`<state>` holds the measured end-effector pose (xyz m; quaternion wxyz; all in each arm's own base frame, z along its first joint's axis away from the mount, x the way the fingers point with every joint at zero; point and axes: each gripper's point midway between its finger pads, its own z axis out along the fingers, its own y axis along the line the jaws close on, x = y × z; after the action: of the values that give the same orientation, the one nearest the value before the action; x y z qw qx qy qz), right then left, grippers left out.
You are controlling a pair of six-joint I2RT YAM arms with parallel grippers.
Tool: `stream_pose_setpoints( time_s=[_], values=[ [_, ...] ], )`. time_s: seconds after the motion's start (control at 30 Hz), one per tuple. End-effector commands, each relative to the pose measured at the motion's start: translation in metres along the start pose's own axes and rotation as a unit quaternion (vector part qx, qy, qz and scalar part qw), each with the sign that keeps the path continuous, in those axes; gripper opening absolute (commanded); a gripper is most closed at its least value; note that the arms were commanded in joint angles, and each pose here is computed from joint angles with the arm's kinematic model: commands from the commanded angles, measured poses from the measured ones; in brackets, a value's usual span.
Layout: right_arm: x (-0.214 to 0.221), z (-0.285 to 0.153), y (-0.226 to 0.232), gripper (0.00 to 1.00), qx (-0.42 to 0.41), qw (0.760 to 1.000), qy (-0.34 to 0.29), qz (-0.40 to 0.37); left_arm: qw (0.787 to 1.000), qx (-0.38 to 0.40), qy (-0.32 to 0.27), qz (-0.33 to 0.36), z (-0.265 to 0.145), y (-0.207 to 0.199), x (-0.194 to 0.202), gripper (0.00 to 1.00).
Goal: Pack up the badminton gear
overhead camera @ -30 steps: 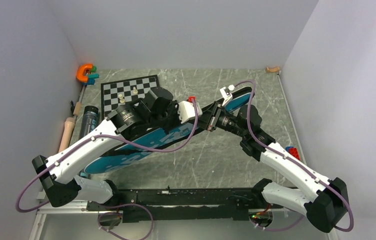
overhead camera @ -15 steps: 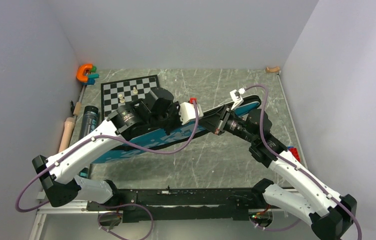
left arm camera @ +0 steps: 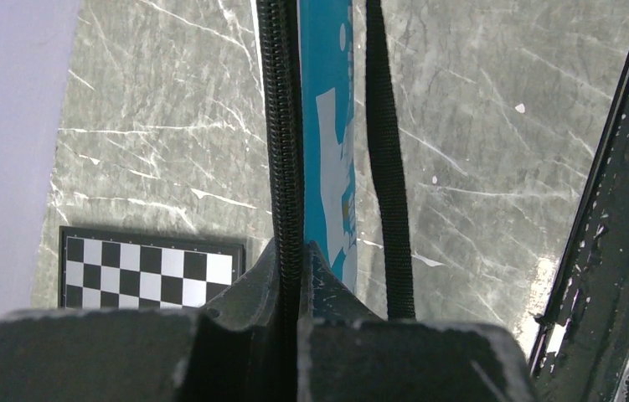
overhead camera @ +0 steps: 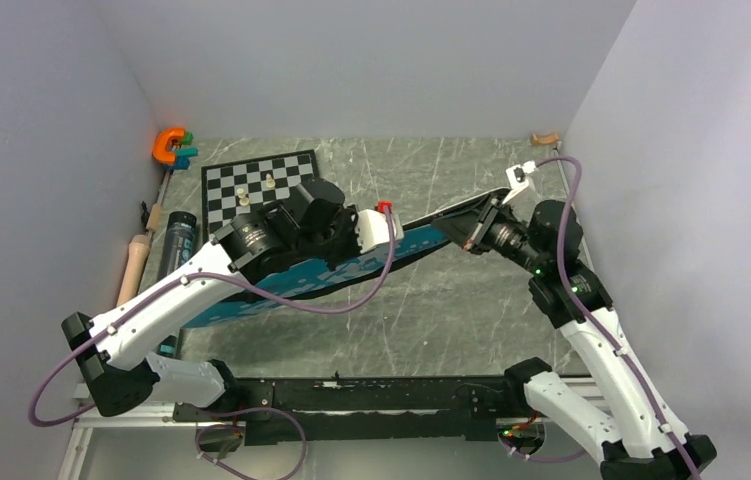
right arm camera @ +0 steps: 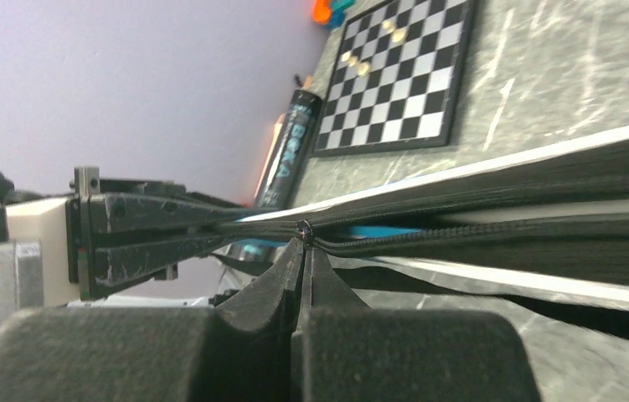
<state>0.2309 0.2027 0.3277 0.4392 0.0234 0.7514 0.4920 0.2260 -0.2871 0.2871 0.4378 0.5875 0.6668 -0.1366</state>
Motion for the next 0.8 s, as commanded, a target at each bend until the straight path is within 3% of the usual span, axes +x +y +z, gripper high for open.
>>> stream_pose_setpoints(
  time_s=[0.0, 0.5, 0.77],
  values=[
    [-0.030, -0.021, -0.006, 0.00, 0.045, 0.998, -0.030, -0.017, 0.998, -0.035, -0.044, 0.031, -0.021, 0.012, -0.019, 0.00],
    [-0.059, -0.062, -0.047, 0.00, 0.151, 0.987, -0.045, -0.021, 0.998, -0.027, -0.020, 0.046, -0.014, 0.001, 0.004, 0.00],
    [-0.080, -0.084, -0.077, 0.00, 0.254, 0.963, -0.089, -0.016, 0.998, -0.030, -0.008, 0.054, -0.010, 0.000, 0.012, 0.00]
  ],
)
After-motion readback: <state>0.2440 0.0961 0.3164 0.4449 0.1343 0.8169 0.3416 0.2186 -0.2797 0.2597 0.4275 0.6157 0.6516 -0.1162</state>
